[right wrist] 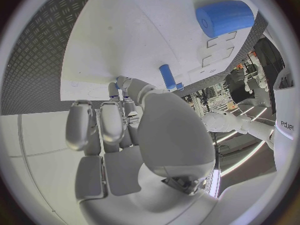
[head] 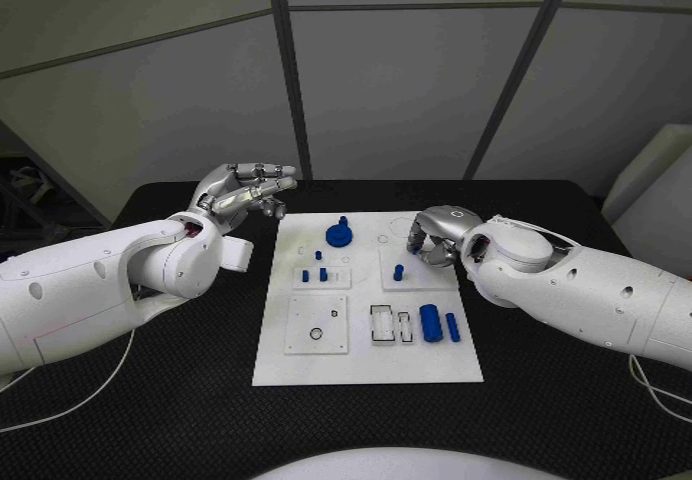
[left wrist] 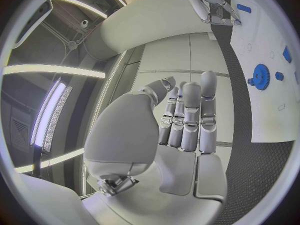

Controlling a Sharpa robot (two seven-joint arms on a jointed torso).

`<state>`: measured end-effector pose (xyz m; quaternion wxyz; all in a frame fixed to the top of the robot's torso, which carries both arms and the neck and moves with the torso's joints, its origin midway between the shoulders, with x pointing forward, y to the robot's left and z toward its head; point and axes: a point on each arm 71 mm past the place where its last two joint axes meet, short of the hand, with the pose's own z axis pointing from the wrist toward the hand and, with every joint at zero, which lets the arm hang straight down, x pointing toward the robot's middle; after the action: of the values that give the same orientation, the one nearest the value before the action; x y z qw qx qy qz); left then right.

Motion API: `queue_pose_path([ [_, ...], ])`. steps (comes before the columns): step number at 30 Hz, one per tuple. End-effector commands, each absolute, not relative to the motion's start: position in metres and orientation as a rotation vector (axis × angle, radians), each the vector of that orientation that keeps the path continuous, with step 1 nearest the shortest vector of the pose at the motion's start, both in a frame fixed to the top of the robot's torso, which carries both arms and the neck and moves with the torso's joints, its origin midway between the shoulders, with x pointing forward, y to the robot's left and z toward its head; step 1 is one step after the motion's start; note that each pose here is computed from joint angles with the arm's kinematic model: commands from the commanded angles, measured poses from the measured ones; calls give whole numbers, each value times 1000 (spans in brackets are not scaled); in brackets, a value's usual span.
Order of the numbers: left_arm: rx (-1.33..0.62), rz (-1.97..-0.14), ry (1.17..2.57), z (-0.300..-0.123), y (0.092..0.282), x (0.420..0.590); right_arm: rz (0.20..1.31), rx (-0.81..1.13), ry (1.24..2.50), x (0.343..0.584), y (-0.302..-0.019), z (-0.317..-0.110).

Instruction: Assemble the parts on the task board

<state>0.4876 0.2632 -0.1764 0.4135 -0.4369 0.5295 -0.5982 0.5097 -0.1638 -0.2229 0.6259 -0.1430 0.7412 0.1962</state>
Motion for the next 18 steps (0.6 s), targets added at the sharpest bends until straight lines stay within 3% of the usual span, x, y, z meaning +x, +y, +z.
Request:
queue_pose_path([
  [1, -1096, -1520, 1328, -175, 263, 488, 450, -324, 1634, 508, -164, -217],
  [18, -1100, -1513, 1331, -175, 265, 488, 554, -295, 1538, 479, -164, -194],
])
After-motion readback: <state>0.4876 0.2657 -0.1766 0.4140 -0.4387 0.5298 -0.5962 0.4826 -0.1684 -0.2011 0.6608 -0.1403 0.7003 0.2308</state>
